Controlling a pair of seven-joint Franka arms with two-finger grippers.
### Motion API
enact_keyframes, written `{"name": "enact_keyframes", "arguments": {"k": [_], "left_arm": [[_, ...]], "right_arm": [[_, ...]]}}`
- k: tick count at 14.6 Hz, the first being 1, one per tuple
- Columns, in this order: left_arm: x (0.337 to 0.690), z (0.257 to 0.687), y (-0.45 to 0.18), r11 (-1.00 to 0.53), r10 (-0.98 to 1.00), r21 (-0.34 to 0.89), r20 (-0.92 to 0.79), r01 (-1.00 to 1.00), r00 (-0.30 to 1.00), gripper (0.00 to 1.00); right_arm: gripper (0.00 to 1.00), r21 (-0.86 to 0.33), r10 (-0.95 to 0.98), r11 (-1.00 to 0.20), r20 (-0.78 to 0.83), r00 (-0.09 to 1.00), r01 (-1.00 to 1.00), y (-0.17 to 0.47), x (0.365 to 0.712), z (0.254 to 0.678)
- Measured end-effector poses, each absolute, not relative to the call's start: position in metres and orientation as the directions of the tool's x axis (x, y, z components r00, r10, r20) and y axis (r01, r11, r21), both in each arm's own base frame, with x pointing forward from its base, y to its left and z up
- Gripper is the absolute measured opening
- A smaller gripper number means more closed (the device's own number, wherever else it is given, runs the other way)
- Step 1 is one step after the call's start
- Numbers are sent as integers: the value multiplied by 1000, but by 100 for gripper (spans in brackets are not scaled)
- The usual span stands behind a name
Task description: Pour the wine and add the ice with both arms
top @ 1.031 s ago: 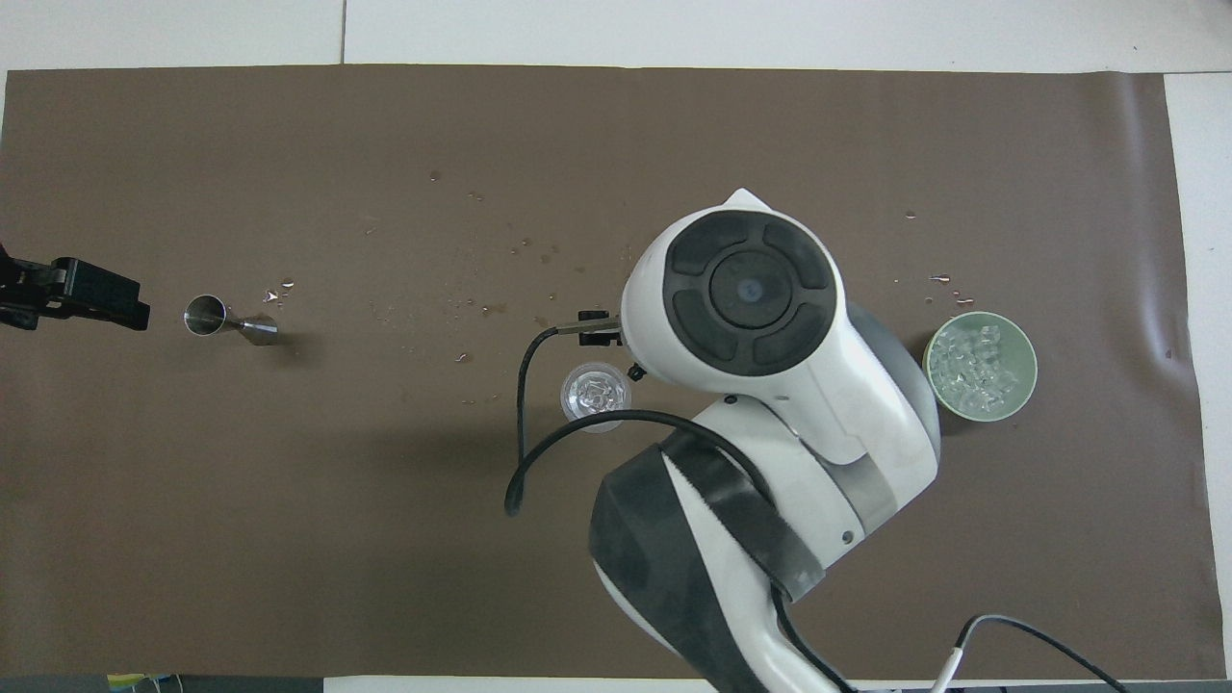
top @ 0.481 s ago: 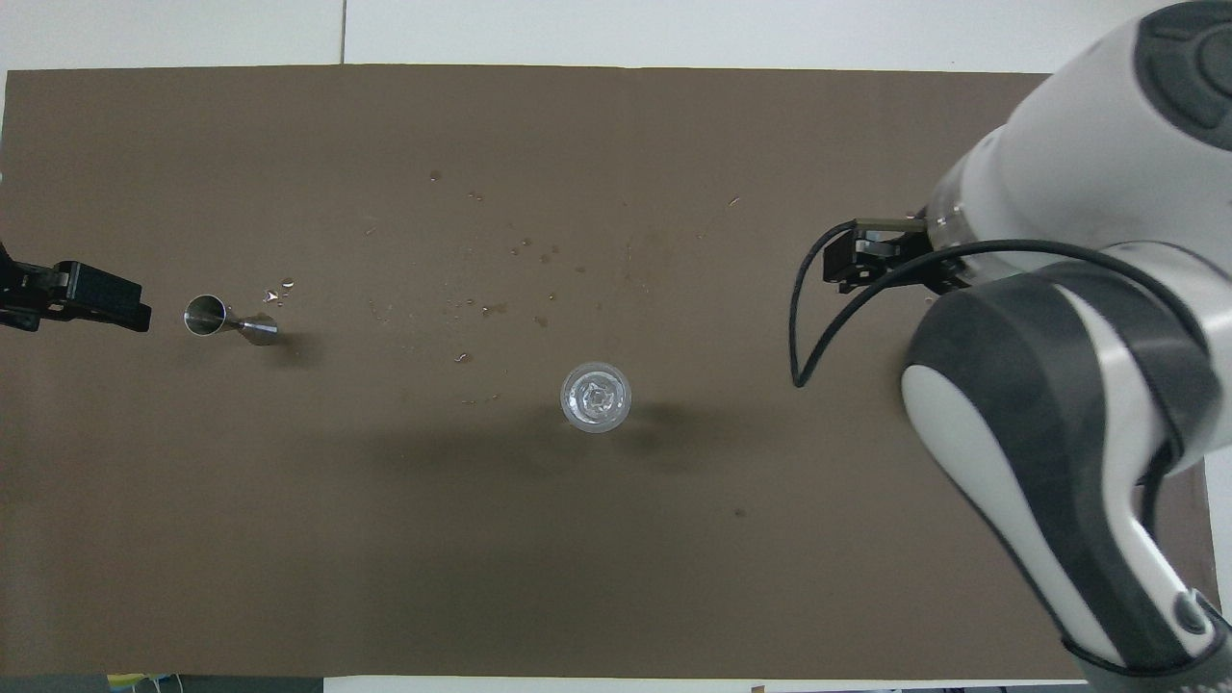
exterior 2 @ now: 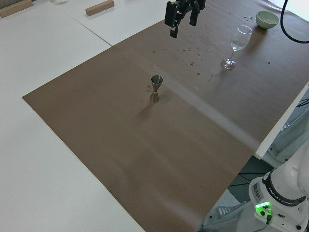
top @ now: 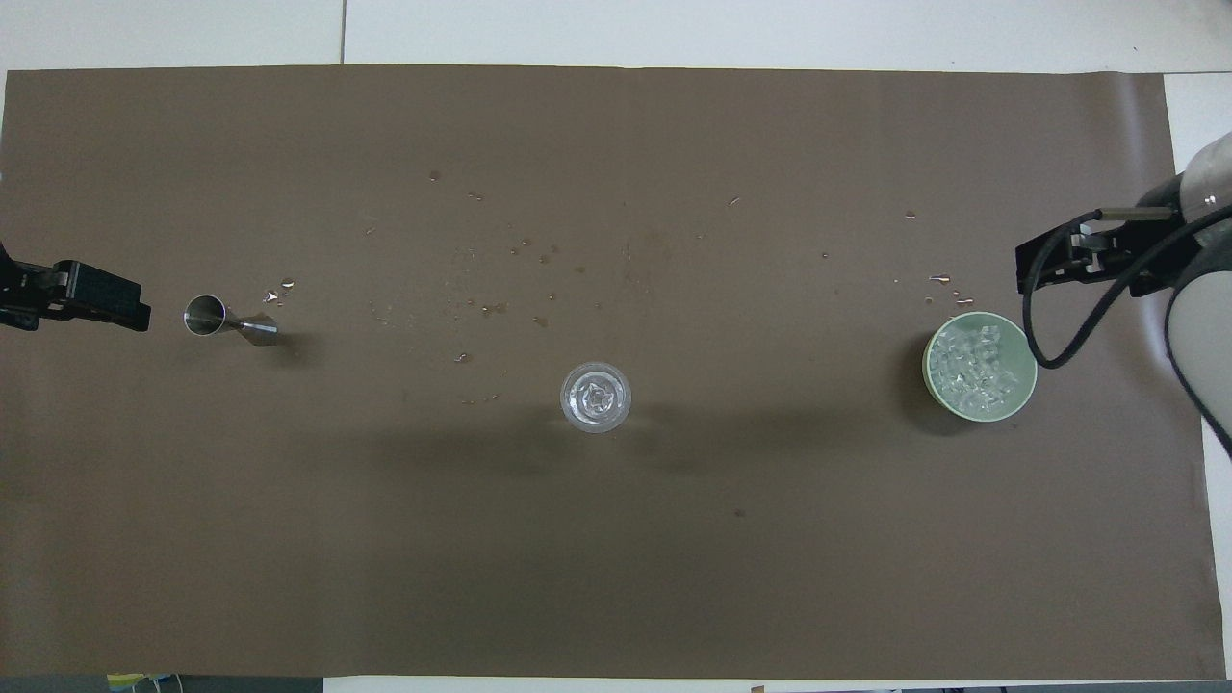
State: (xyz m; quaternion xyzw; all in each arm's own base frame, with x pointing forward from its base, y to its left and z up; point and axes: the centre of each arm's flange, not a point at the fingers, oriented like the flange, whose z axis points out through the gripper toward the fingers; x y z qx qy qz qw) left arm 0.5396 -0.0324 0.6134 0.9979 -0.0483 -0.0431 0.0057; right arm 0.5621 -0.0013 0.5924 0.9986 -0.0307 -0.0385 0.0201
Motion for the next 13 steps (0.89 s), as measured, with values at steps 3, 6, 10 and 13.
{"name": "enact_keyframes", "arguments": {"k": [3, 6, 10, 13], "left_arm": [[540, 613, -32, -995, -97, 16, -86, -96, 992, 100], [540, 613, -32, -995, -97, 15, -86, -96, 992, 100], [540, 613, -32, -995, -97, 15, -86, -96, 992, 100], [540, 613, -32, -995, -97, 15, -86, -96, 992, 100]], "right_arm": [[100, 39, -47, -998, -99, 994, -44, -13, 556, 594], [100, 37, -12, -999, -116, 993, -8, -9, 551, 590], [100, 35, -20, -999, -104, 994, -16, -21, 546, 598], [100, 35, -45, -999, -102, 994, -42, -36, 543, 599]]}}
